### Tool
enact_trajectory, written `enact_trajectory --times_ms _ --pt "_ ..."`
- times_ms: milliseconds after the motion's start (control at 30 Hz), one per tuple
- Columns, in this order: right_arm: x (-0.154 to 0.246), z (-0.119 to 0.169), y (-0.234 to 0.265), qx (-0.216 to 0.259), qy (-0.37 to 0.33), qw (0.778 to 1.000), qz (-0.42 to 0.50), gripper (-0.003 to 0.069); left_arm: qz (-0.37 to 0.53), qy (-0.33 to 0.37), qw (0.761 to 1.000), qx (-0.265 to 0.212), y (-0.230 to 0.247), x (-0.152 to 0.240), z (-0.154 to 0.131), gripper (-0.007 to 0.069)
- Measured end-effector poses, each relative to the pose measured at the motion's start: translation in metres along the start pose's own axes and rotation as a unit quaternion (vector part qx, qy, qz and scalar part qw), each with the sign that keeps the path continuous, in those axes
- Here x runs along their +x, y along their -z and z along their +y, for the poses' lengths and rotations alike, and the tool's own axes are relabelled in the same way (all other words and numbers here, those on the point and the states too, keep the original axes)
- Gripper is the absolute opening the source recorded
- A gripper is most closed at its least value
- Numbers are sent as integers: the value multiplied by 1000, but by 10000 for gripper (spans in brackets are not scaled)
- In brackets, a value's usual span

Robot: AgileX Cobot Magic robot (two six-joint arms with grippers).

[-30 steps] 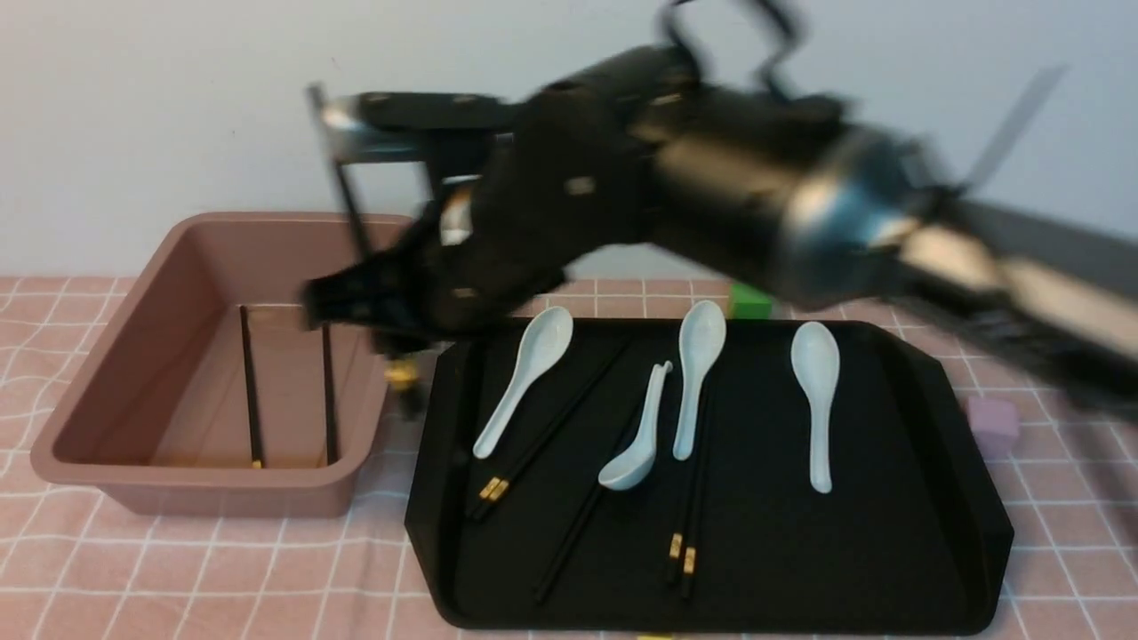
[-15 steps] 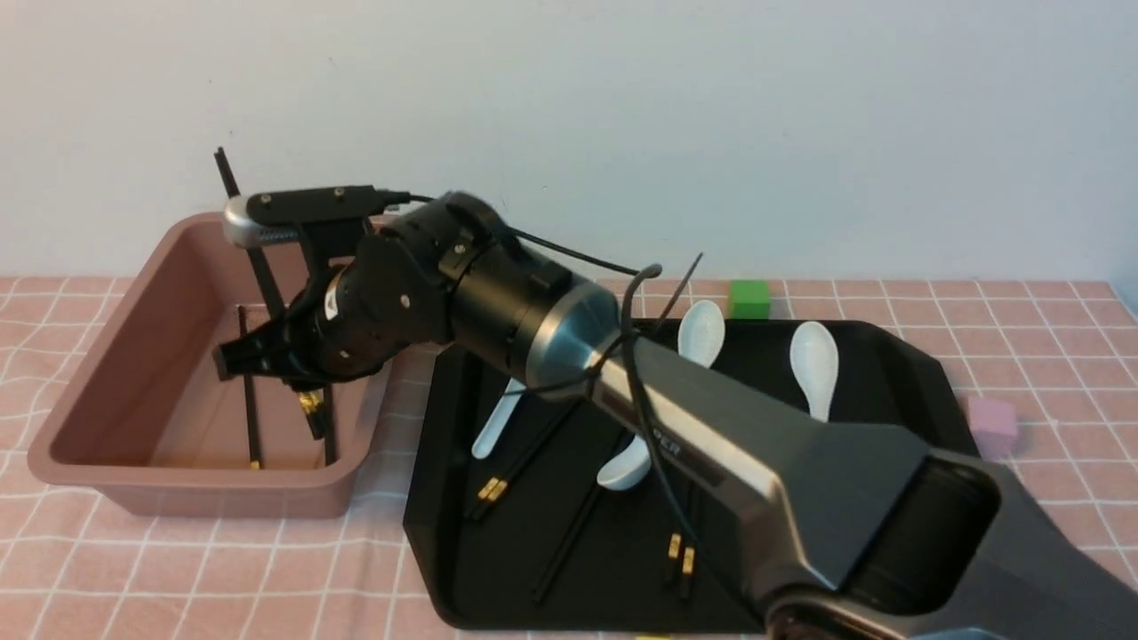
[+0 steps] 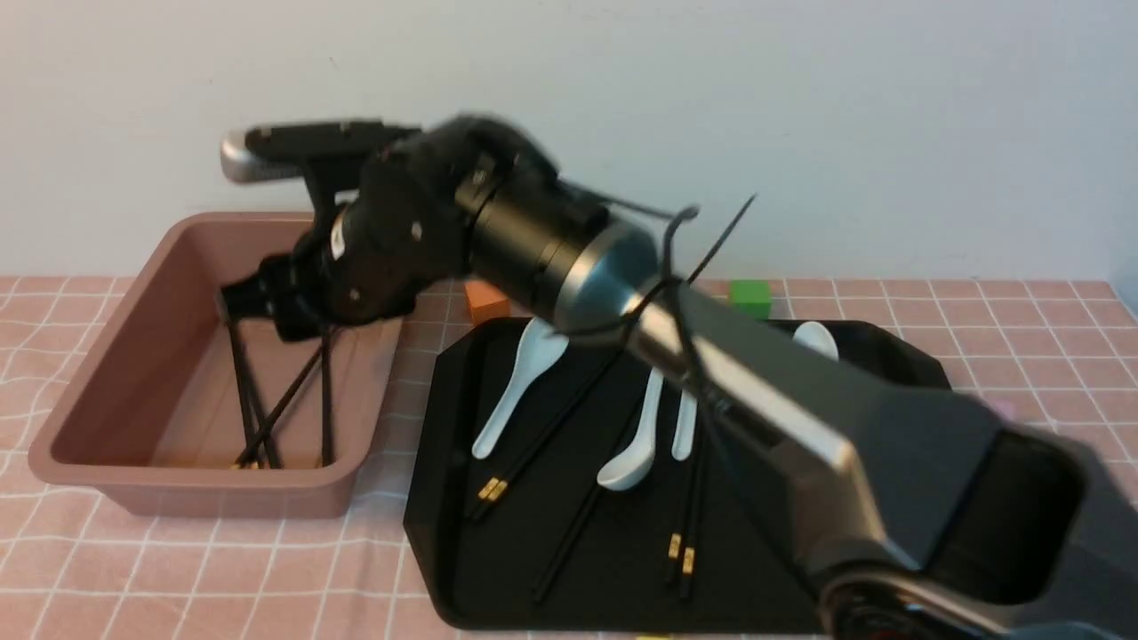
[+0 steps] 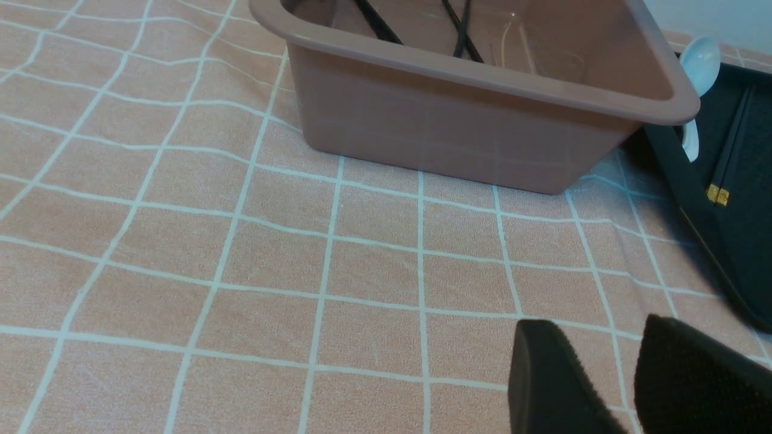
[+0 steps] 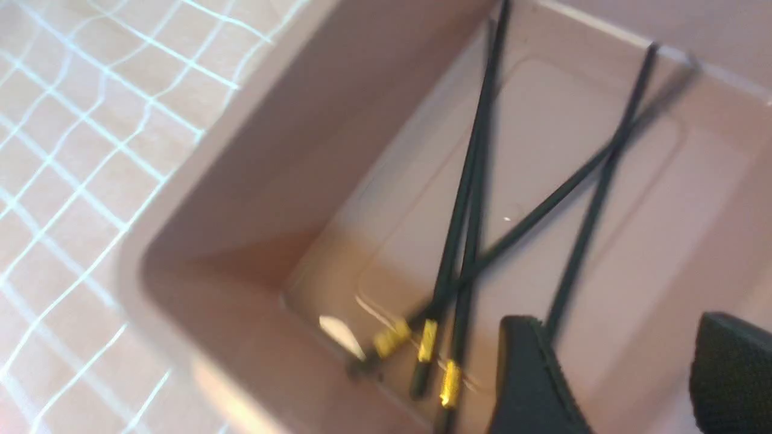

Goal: On pink tablecloth take chopsticks from black tray and put them in box.

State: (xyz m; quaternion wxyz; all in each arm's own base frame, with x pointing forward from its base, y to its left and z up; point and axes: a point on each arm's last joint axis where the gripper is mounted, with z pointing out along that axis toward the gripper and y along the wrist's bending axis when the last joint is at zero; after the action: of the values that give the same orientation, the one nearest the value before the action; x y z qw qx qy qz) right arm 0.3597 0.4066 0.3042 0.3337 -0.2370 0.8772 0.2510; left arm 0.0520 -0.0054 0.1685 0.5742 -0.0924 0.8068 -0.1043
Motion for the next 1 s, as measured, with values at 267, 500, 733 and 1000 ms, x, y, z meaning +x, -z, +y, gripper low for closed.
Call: enact_trajectory --times_ms 267,500,733,1000 --pt "-29 19 134 -2 101 995 12 247 0 0 1000 0 0 0 0 239" --pt "-27 24 242 -9 137 990 -22 -9 0 0 1000 0 0 0 0 239" --pt "23 8 309 12 125 992 12 -16 0 0 1000 0 0 0 0 239" --pt "66 -8 358 33 136 990 9 -14 0 0 1000 0 0 0 0 239"
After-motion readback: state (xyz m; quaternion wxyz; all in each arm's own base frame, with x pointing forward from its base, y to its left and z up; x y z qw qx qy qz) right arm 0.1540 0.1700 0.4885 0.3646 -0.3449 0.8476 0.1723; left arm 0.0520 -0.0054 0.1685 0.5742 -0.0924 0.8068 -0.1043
